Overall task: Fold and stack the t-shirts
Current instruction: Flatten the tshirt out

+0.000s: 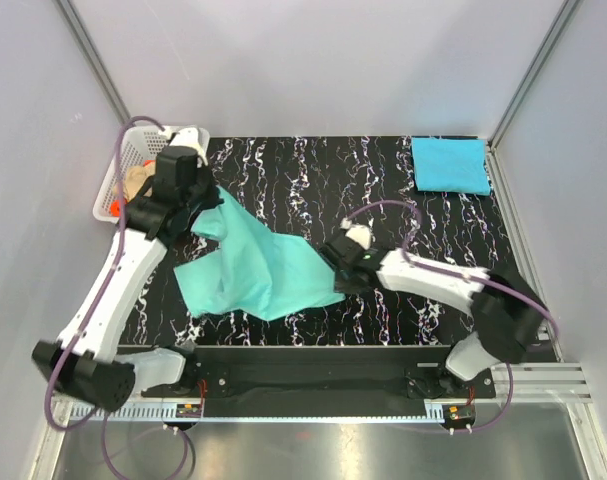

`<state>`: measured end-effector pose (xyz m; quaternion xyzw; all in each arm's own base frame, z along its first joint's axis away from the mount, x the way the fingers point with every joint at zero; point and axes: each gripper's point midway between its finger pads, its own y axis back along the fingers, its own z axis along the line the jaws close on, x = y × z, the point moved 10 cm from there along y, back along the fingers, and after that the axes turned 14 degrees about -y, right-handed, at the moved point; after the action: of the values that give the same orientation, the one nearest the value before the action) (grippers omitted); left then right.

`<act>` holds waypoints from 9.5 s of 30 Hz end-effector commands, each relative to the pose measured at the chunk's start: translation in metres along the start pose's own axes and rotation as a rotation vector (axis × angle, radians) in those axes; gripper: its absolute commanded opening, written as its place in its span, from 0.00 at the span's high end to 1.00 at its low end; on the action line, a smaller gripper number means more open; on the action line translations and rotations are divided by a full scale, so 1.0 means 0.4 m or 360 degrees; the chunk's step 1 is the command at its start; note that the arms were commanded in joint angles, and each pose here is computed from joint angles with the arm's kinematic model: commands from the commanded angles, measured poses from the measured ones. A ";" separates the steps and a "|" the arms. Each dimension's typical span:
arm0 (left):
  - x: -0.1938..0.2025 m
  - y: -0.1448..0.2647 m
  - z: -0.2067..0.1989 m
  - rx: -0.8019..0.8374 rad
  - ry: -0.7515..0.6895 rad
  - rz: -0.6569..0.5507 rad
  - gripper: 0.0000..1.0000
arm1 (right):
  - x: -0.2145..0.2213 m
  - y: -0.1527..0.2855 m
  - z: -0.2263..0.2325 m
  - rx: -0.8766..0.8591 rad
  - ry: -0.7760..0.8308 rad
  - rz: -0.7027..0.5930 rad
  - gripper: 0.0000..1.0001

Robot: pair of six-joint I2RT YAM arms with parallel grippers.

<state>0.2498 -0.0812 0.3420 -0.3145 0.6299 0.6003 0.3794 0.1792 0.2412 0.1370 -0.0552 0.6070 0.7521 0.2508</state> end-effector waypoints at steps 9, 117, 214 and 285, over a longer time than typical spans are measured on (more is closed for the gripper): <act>-0.143 -0.350 -0.089 0.0052 -0.0008 -0.0053 1.00 | -0.130 0.226 -0.291 0.0328 -0.0315 -0.0504 1.00; 0.186 -0.190 -0.092 -0.0262 0.0501 0.0415 0.33 | -0.193 0.155 -0.262 -0.0097 -0.0412 -0.0571 1.00; 0.253 0.054 -0.054 -0.0453 0.0535 0.0143 1.00 | -0.006 0.048 -0.329 0.0054 -0.1261 0.0024 0.65; -0.290 0.621 -0.016 0.0697 0.0646 -0.1092 1.00 | -0.233 1.009 -0.322 -0.1151 -0.0748 -0.1281 1.00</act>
<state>0.0526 -0.0543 0.5792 -0.5332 0.6784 0.1450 0.4842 0.0119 0.0210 0.5040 -0.1894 0.1100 0.7706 0.5985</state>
